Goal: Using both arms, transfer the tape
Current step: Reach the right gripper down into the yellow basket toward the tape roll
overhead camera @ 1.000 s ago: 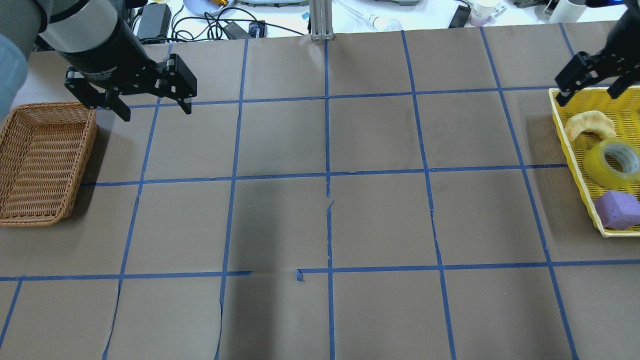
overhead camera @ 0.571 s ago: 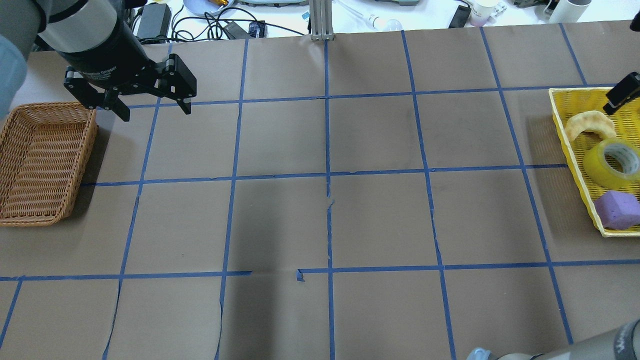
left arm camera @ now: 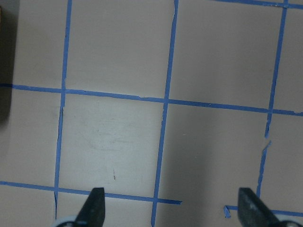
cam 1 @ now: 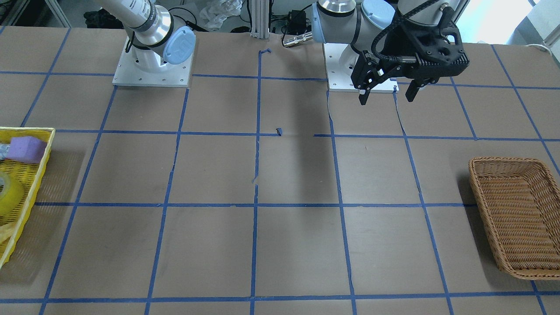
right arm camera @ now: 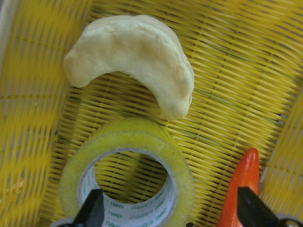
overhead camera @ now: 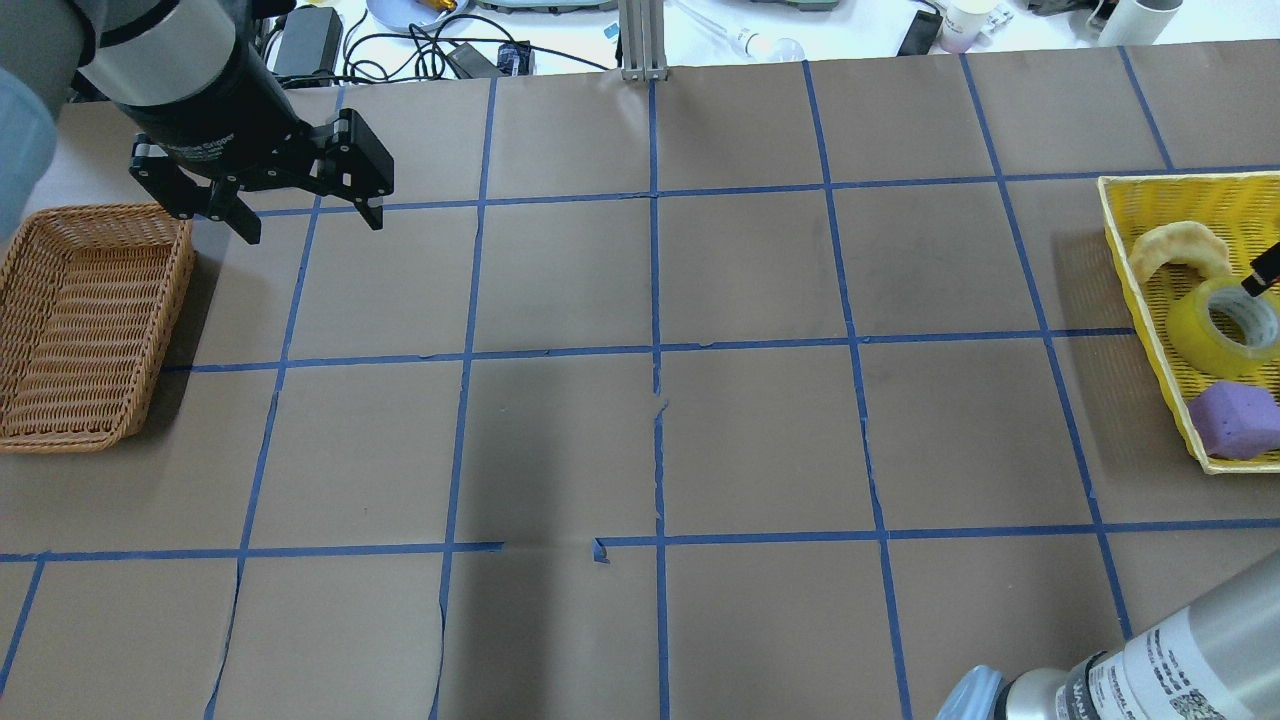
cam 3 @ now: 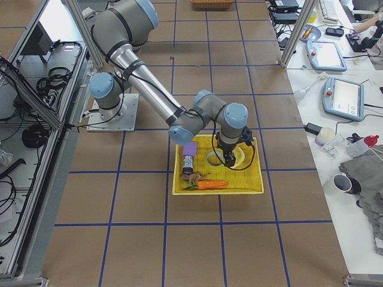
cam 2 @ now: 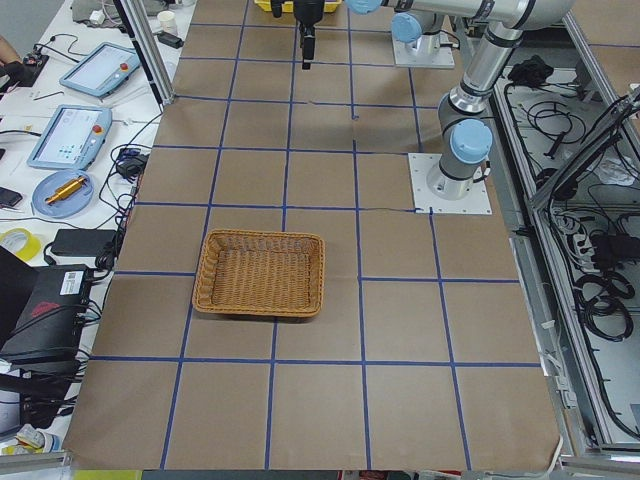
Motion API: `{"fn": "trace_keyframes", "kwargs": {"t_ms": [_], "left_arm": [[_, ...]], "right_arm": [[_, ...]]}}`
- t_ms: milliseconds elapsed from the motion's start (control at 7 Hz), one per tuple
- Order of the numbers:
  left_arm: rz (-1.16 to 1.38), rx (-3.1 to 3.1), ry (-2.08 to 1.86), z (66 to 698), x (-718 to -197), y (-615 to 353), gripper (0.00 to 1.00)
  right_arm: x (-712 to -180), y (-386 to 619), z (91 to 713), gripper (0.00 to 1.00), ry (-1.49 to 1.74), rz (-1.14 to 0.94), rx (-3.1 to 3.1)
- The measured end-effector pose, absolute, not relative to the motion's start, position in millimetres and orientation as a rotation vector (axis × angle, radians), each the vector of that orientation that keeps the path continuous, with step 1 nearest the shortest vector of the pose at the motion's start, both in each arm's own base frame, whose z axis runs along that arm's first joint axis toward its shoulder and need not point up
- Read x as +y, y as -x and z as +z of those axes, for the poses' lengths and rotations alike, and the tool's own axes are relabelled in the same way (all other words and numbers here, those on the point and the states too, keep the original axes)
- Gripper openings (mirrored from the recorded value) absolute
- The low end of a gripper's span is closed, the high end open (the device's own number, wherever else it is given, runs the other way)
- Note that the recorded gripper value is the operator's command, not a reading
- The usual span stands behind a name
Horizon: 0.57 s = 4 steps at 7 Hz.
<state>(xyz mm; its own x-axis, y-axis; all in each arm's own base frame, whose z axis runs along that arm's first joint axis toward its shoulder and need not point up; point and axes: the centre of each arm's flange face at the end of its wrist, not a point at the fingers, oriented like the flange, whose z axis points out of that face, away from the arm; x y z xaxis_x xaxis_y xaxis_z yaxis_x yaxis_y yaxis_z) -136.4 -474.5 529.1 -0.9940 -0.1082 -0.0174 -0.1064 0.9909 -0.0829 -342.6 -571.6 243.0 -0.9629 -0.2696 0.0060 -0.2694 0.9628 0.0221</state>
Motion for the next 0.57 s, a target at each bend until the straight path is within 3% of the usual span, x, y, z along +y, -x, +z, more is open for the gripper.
{"fn": "trace_keyframes", "kwargs": {"t_ms": [143, 286, 429, 571], "left_arm": [[-0.128, 3.113, 0.168, 529, -475, 136, 1.00], [-0.128, 3.113, 0.168, 529, -475, 136, 1.00], [-0.128, 3.113, 0.168, 529, -474, 136, 1.00], [-0.128, 3.113, 0.168, 529, -475, 136, 1.00]], "right_arm": [[-572, 347, 225, 0.94, -0.419, -0.055, -3.114], [-573, 348, 208, 0.54, -0.411, -0.078, -3.132], [-571, 347, 193, 0.01, -0.399, -0.105, -3.152], [-569, 345, 183, 0.00, -0.383, -0.125, -3.166]]}}
